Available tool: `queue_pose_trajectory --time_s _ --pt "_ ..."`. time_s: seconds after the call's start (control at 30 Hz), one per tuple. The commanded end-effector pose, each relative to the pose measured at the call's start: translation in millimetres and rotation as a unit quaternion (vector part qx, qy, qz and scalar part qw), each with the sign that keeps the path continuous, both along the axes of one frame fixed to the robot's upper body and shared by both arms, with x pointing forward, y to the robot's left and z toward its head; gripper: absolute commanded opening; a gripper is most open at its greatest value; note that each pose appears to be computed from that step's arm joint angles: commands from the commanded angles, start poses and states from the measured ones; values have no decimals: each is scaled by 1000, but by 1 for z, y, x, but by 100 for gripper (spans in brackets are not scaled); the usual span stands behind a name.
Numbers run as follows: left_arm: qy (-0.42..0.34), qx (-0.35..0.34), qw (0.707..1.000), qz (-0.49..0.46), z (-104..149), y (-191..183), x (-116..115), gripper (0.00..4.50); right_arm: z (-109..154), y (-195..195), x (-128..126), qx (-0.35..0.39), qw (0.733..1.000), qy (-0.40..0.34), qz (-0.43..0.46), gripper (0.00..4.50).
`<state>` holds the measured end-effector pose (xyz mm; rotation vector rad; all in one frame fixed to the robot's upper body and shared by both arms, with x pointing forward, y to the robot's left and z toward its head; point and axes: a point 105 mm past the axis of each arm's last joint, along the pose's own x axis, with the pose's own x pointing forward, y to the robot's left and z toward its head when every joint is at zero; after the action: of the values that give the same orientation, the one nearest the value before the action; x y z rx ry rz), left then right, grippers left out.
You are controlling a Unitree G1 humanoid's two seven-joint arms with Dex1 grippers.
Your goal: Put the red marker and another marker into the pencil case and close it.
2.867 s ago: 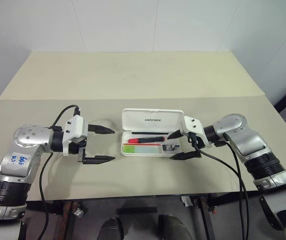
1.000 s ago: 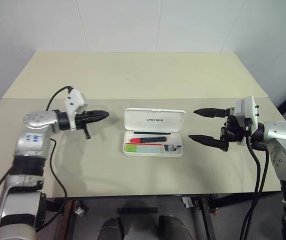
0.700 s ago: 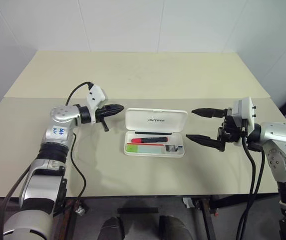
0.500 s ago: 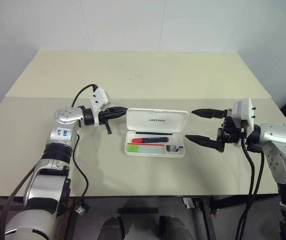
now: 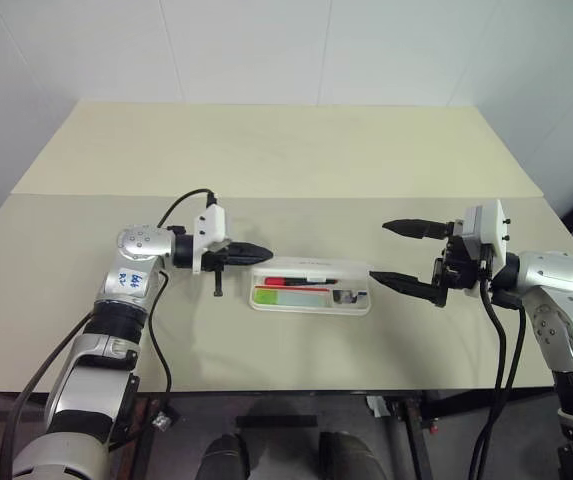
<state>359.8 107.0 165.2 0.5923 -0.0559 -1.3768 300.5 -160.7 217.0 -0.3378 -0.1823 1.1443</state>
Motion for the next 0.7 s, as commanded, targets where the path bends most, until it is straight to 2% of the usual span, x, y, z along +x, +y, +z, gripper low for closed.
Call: queue_pose_trajectory --time_s 0.03,0.33,0.7 --pt "-14 32 999 -9 -8 -8 -5 3 8 -1 -3 6 1000 -25 -4 450" --pt "32 54 998 -21 -34 -31 -23 3 3 0 -5 18 999 -23 -17 450" --pt "68 83 994 -6 -45 -33 -26 3 -1 5 -8 35 999 -20 -24 450"
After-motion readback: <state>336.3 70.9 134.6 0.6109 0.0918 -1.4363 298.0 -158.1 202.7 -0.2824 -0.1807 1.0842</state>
